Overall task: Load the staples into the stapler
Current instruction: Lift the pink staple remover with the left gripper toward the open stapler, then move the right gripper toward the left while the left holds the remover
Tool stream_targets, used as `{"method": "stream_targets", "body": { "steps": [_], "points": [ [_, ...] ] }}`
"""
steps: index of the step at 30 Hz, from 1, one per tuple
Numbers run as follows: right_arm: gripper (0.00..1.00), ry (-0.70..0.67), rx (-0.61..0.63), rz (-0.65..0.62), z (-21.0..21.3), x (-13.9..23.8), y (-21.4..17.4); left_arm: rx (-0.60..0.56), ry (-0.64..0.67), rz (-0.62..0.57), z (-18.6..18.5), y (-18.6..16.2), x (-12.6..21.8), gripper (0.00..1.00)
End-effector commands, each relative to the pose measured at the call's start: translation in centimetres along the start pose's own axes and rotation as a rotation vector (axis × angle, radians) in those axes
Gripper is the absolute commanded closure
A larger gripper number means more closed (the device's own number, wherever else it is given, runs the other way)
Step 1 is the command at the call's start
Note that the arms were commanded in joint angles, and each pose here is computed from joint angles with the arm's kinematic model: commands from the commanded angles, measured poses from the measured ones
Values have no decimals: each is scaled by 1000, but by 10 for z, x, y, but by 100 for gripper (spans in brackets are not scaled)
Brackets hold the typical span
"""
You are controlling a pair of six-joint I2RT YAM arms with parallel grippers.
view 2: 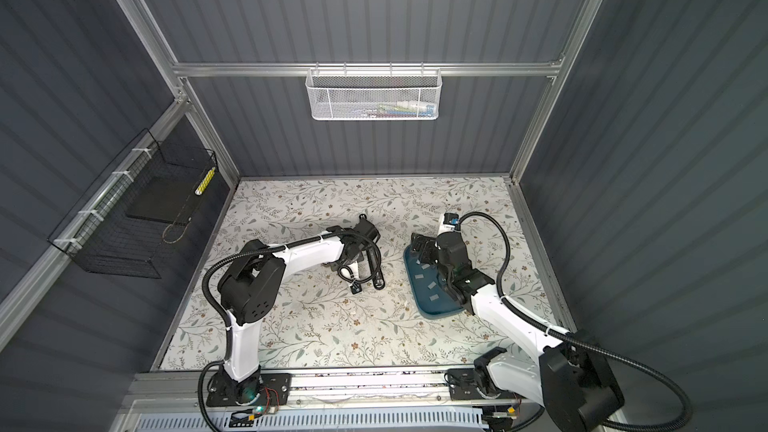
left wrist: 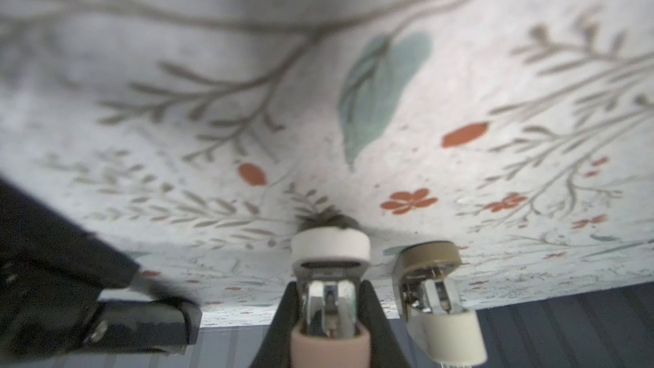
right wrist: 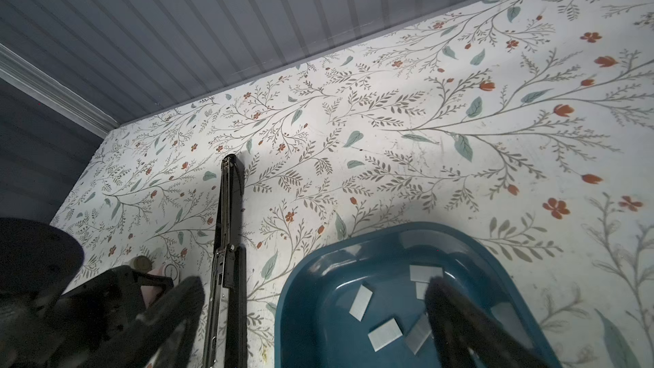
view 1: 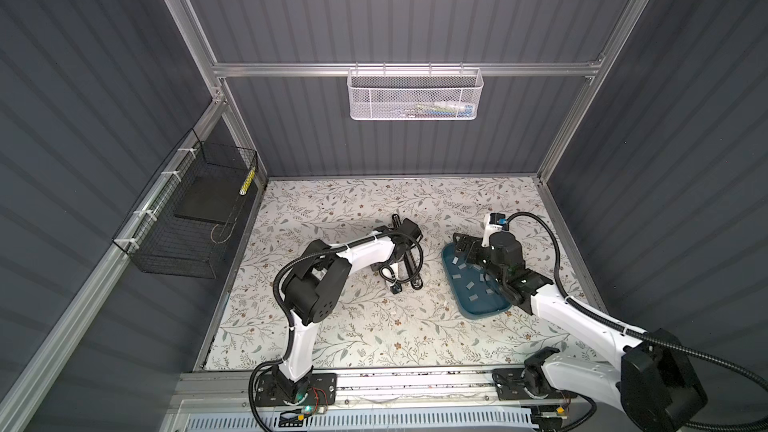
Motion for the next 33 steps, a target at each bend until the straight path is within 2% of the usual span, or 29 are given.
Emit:
{"method": "stream_targets", "body": {
  "steps": [1, 3, 5, 8, 11, 13, 15, 17, 19, 21, 22, 23, 26, 28, 31, 33],
  "points": [
    [1, 2, -19, -35, 5, 6, 13, 26, 107, -59, -1, -4, 30, 94],
    [1, -32, -47, -41, 1, 7, 13, 136, 187, -91, 2, -5, 47, 98],
    [1, -30, -71, -80, 2, 16, 22, 320, 305, -109, 9, -13, 68, 99],
    [1, -49, -84, -116, -1, 25, 28, 764, 520, -46, 21, -40, 95, 100],
    [1, -38, -89, -128, 0, 35, 33, 1165, 637, -182, 20, -55, 134, 100],
    [1, -3, -90, -120, 4, 41, 34, 1415, 648, -349, 17, -64, 159, 100],
    [1, 37, -85, -109, 9, 44, 33, 1597, 656, -540, 15, -64, 173, 100],
    [2, 74, -75, -95, 12, 44, 31, 1739, 718, -759, 14, -63, 189, 100],
    [6, 108, -62, -71, 17, 42, 29, 1892, 772, -962, 8, -57, 187, 100],
    [11, 138, -50, -52, 21, 40, 27, 2085, 804, -1077, -2, -55, 177, 100],
    [15, 158, -45, -44, 24, 39, 26, 2136, 809, -1119, -6, -54, 173, 100],
    [18, 176, -40, -34, 26, 38, 25, 2139, 816, -1141, -7, -50, 168, 100],
    [30, 240, -21, -8, 35, 37, 23, 2080, 842, -1125, -7, -37, 154, 100],
    [34, 287, -15, 19, 41, 36, 20, 1968, 907, -1158, -5, -24, 147, 100],
    [35, 346, -32, 52, 46, 32, 13, 1835, 954, -1205, -1, -4, 135, 100],
    [35, 383, -39, 83, 51, 29, 9, 1775, 880, -1183, 1, 2, 131, 100]
  ]
}}
Point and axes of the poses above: each gripper's point midway between its finger pads, its own x axis back along the fingers, its own z axis along the line the jaws close on, y = z × x, the point moved 6 cm from there along x, back along the fingers, and after that the axes turned 14 degrees about -x, right-handed, at the moved point
